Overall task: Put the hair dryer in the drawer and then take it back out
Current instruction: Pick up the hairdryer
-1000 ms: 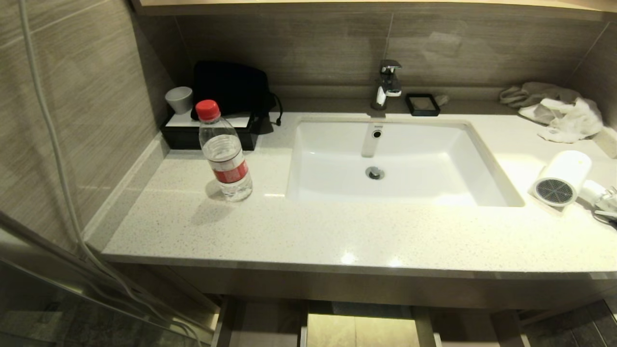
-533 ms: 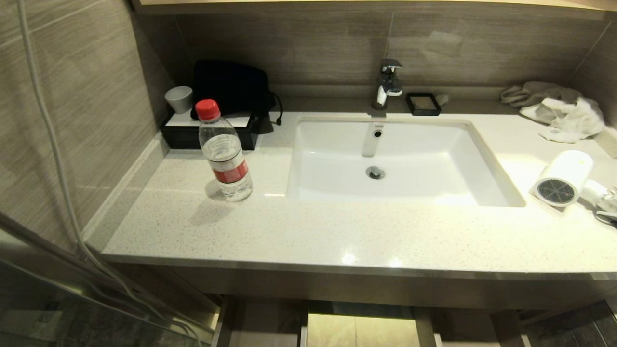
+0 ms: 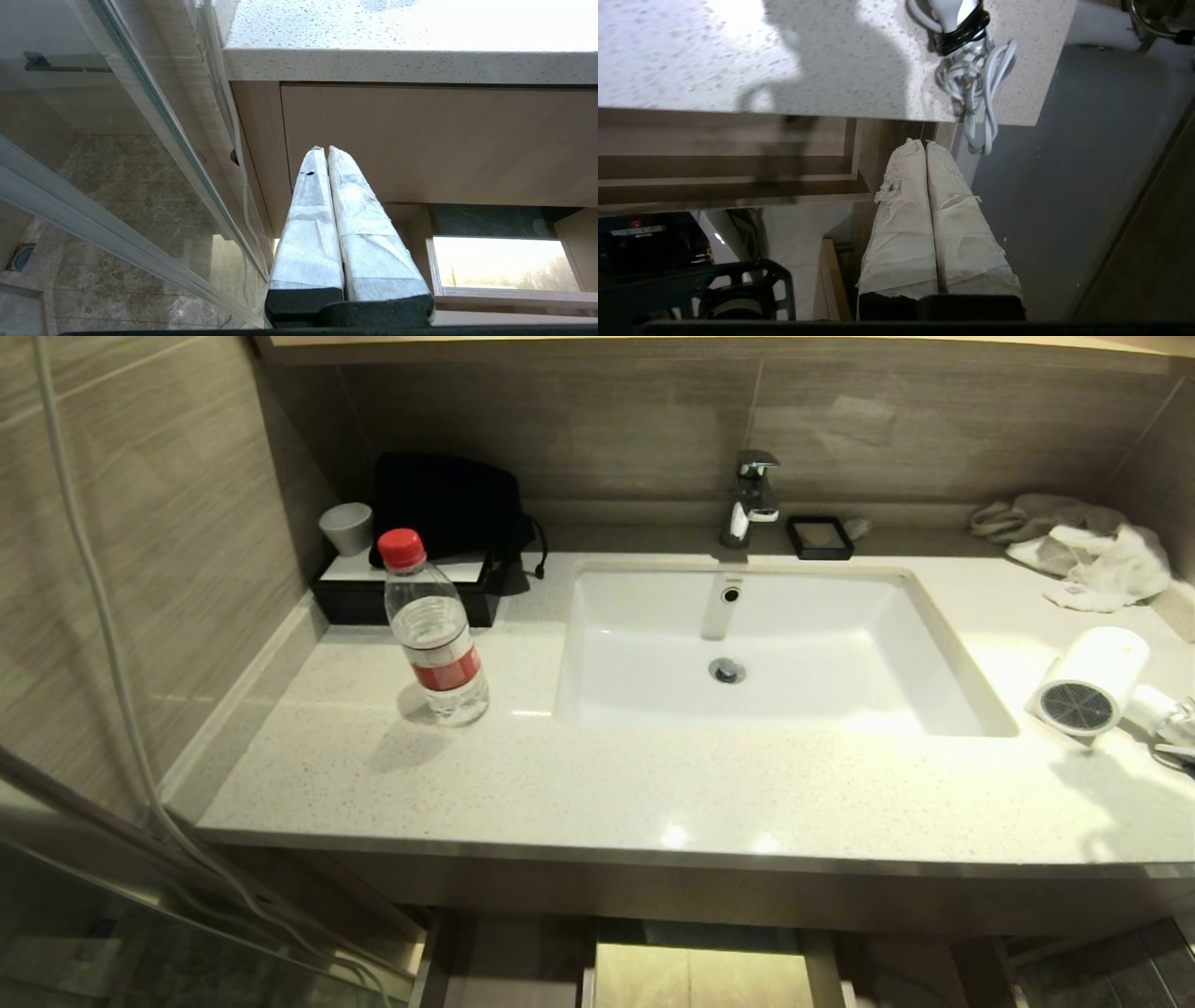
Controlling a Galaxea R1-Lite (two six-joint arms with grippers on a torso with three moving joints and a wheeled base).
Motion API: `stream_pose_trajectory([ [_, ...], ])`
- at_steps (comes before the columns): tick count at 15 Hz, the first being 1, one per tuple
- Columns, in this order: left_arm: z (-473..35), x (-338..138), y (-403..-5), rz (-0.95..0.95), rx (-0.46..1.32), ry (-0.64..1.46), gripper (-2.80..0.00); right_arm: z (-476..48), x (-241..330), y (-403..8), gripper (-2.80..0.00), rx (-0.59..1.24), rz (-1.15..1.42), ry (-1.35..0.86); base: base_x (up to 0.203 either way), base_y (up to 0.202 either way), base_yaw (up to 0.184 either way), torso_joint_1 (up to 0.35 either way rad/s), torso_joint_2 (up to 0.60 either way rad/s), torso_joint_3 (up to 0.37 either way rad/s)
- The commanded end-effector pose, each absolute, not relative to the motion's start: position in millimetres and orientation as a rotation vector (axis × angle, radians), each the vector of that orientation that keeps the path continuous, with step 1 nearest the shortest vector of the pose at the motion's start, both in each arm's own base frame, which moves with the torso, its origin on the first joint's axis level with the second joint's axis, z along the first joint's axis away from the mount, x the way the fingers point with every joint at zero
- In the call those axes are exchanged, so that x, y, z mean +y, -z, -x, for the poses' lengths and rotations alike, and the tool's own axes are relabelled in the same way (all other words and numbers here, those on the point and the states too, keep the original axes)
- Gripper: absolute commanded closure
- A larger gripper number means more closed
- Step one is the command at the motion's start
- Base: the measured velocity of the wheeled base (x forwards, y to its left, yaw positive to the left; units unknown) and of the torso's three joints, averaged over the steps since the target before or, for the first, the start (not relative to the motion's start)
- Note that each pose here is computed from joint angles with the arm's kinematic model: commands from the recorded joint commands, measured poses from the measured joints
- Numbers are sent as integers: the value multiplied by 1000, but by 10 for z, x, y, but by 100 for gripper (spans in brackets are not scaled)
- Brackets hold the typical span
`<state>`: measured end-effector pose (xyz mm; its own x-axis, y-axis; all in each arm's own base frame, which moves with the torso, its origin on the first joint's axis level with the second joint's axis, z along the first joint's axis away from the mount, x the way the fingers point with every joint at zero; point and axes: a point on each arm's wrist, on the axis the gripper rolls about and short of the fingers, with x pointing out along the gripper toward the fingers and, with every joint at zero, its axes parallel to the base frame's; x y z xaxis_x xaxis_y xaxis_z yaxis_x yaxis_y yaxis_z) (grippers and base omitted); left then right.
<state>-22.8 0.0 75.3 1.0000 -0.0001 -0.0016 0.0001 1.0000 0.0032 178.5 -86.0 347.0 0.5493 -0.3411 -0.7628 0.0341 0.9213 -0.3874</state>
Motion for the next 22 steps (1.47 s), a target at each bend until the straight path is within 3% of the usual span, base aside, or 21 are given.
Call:
stream_pose_trajectory([
  [1,228,0,-753,-3,2,0,0,-2236,-1177,-3197,0,1097,395,199,0,0,0,0,0,0],
  [4,228,0,-753,-3,2,0,0,-2543,-1340,-3065,0,1085,457,193,0,0,0,0,0,0],
  [5,228,0,-753,-3,2,0,0,-2583,-1359,-3051,-280,1080,498,175,0,0,0,0,0,0],
  [13,228,0,-753,-3,2,0,0,-2837,-1347,-2839,-280,1061,552,-30,0,0,0,0,0,0],
  [22,228,0,-753,-3,2,0,0,-2877,-1628,-2670,-280,1117,579,-61,0,0,0,0,0,0],
])
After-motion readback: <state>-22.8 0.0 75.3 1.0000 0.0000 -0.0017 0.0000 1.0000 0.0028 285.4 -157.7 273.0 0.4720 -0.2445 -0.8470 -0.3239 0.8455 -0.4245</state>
